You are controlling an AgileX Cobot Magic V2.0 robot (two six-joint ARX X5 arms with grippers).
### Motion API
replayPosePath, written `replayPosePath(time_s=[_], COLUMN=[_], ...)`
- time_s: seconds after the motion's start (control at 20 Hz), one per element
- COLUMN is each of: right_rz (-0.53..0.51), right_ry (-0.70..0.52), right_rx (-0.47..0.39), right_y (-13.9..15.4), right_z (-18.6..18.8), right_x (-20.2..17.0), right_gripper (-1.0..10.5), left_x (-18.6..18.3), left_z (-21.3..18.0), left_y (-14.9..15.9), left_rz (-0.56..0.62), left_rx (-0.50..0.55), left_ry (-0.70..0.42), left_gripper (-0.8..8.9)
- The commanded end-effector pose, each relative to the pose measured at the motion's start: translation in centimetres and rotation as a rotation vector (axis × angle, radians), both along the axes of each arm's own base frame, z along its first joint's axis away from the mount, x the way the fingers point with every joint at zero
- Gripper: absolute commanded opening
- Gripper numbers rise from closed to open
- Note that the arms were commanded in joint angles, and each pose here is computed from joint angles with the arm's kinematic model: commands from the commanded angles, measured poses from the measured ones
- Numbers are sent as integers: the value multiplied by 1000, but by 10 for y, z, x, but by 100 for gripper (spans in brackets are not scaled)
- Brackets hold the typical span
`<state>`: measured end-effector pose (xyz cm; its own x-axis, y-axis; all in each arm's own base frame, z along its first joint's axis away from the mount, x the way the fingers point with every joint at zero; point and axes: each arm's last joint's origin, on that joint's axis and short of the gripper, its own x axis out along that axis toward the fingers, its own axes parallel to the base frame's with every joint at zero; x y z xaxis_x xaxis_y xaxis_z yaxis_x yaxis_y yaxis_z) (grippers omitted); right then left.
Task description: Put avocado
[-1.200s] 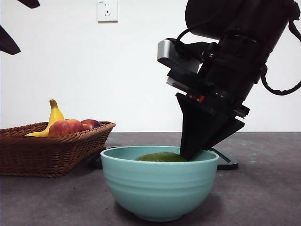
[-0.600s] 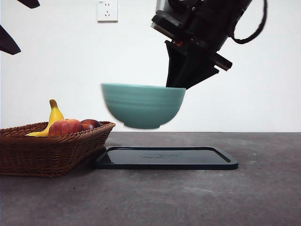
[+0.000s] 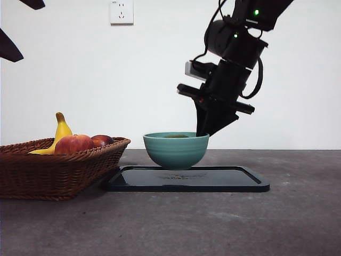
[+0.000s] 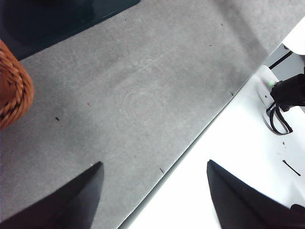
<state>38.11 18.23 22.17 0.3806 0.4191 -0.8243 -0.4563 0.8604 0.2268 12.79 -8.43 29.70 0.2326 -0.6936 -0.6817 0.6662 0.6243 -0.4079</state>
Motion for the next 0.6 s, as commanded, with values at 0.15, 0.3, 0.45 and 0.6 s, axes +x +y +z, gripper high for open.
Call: replayPosePath(time_s=[0.15, 0.3, 0.45, 0.6], right_rz=[-5, -7, -8, -29], right_ry=[-2, 3, 15, 8], right_rx=[-17, -23, -29, -49], right_y=[3, 3, 2, 1], right_z=[-12, -14, -15, -15], right_x=[11, 11, 11, 11], right_gripper=[14, 14, 18, 183], left_x=[1, 1, 1, 1], left_z=[1, 1, 1, 1], left_y=[-2, -2, -2, -2], left_rz=[-15, -15, -15, -15], left_rx=[-3, -3, -2, -2], left_ry=[-6, -6, -6, -6], left_gripper=[343, 343, 343, 343])
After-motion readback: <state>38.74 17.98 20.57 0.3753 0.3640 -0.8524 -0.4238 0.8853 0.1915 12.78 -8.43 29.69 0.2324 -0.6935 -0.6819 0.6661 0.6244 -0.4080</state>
